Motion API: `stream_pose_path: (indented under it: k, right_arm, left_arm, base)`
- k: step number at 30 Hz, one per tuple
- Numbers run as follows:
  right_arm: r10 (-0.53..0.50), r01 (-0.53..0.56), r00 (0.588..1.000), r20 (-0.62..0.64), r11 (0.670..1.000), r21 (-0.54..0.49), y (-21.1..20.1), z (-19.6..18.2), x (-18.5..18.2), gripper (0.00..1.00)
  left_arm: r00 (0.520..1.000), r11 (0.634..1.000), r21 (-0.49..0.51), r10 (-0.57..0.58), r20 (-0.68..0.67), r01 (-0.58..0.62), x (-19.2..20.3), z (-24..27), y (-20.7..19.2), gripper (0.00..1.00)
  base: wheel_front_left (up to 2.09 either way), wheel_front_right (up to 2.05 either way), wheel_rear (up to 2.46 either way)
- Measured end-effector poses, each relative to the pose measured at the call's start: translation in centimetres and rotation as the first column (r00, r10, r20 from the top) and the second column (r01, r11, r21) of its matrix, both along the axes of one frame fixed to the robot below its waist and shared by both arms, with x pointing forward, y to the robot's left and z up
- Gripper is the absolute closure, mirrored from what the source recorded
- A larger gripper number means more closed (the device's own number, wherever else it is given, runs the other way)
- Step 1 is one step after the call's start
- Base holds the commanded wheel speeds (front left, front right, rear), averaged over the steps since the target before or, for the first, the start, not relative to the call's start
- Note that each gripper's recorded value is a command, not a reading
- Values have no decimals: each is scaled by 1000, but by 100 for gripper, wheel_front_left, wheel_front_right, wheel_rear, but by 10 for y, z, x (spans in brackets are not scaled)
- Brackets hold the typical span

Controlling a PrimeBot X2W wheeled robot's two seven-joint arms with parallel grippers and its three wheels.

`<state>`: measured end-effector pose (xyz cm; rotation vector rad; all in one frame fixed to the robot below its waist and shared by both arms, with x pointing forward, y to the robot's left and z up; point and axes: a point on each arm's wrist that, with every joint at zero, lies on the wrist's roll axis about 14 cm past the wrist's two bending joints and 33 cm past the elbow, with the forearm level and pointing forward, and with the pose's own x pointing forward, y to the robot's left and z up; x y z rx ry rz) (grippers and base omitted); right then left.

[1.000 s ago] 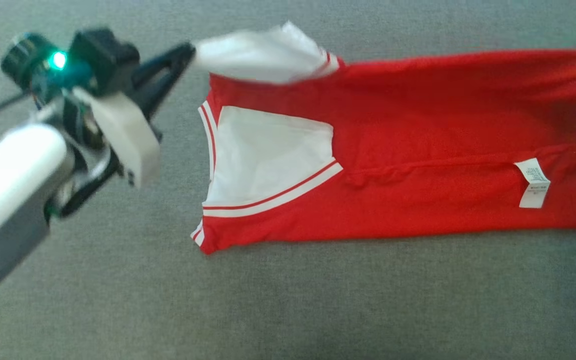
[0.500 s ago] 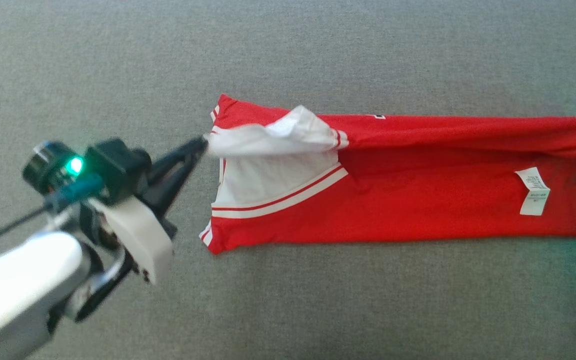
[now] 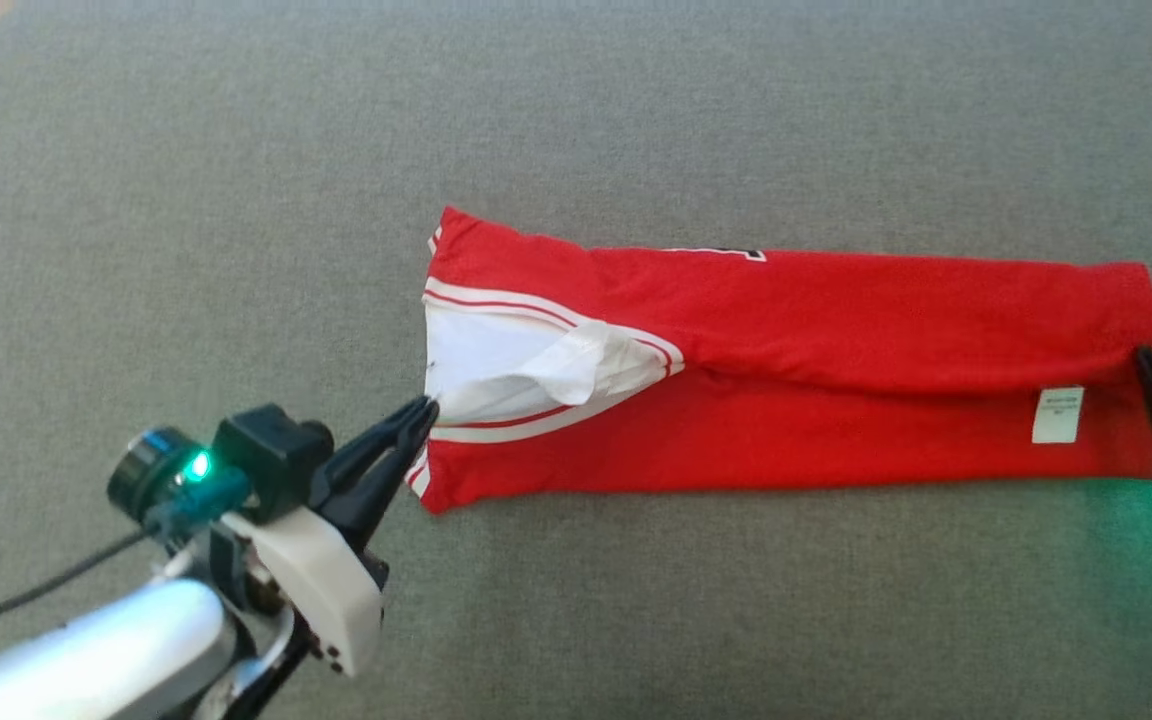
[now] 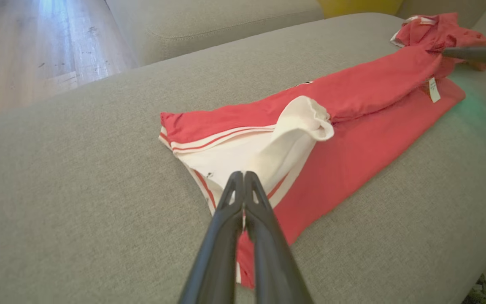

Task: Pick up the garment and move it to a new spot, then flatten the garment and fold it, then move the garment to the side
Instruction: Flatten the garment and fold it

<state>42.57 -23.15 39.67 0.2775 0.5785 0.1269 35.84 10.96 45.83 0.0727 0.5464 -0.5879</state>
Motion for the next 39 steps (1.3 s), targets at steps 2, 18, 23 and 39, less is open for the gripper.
stream_pose_path:
  k: [2,18,23,39]
  right_arm:
    - [-18,18,1000,2,1000,8,-3,2,-7,0]
    - [-173,169,983,61,984,59,-2,13,-61,0]
    - [-222,220,974,39,975,44,-7,2,-64,0]
    - [-241,237,968,-68,970,-58,-5,-31,-11,0]
  left_arm:
    - [1000,1000,-16,20,-1,-20,-5,-2,-2,0]
    - [920,920,-207,365,142,-333,-22,0,-3,0]
    - [888,900,-234,415,200,-368,-24,8,-6,0]
    - [786,832,-268,550,284,-485,-37,11,11,0]
  base:
    - [0,0,0]
    - [0,0,0]
    - [0,0,0]
    - [0,0,0]
